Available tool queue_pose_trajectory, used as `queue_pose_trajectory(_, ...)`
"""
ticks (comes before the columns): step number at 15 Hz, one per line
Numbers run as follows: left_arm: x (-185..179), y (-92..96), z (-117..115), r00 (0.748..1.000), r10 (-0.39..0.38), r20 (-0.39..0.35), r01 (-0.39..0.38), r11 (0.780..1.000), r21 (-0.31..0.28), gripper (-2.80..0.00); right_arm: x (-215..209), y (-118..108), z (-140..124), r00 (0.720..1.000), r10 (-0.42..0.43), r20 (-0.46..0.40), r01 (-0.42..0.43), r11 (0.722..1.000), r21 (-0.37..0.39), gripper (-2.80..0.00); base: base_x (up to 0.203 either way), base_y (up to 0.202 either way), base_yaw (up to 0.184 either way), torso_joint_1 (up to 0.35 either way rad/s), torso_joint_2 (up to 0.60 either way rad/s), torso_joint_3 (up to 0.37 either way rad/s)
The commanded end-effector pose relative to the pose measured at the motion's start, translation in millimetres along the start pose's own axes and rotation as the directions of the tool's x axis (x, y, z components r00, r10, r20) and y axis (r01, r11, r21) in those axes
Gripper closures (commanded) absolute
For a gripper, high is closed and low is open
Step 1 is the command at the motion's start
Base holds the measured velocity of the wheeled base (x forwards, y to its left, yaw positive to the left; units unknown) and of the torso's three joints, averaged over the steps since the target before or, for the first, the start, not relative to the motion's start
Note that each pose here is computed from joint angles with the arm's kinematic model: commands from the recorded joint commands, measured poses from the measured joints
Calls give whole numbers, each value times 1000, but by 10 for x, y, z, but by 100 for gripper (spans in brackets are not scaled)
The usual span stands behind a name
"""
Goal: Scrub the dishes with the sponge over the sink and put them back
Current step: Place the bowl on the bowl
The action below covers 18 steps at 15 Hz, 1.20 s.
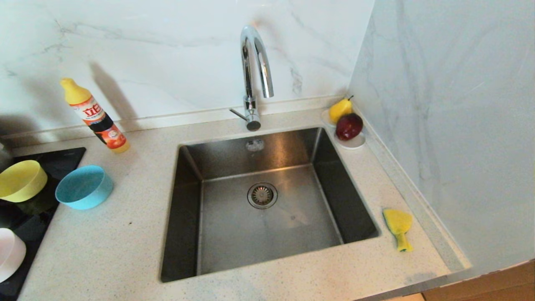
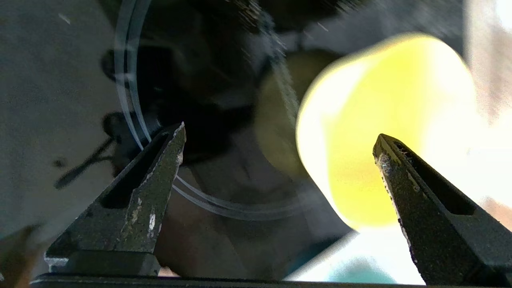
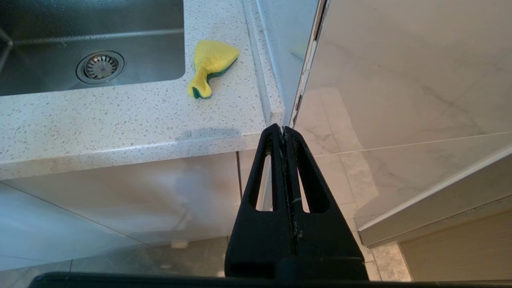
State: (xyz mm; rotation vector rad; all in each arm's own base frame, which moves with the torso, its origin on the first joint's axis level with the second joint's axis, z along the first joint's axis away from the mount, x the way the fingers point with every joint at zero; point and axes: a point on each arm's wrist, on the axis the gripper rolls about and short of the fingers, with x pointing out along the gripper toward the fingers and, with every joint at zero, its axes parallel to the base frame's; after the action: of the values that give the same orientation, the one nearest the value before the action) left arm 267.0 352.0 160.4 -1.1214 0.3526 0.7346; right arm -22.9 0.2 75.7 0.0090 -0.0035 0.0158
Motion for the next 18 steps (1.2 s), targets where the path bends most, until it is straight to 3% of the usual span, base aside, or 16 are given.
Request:
queue_pose_trajectory(1,142,52,-14,1000,28,-4,-28,1000,-6,-280,0,0,0,1000,1,1,-1,1000,0,0,0,0,0,0,0,0)
queue_pose_trajectory(13,239,60,-58,999,47,-15,-48,999,-6,-280,0,0,0,1000,1,0,-1,1000,0,0,0,0,0,0,0,0)
queue_pose_trajectory(14,226,43,-48,999,48,-16,-48,999,-7,-187,1,0,1,1000,1,-1,-1,1000,0,0,0,0,0,0,0,0)
queue_pose_trajectory(15,207,11,-25,999,46,-13,-46,999,-5,0,0,0,0,1000,1,1,-1,1000,0,0,0,0,0,0,0,0)
queue_pose_trajectory(18,156,-52,15,999,42,-9,-42,999,-4,0,1,0,1,1000,1,-1,-1,1000,0,0,0,0,0,0,0,0)
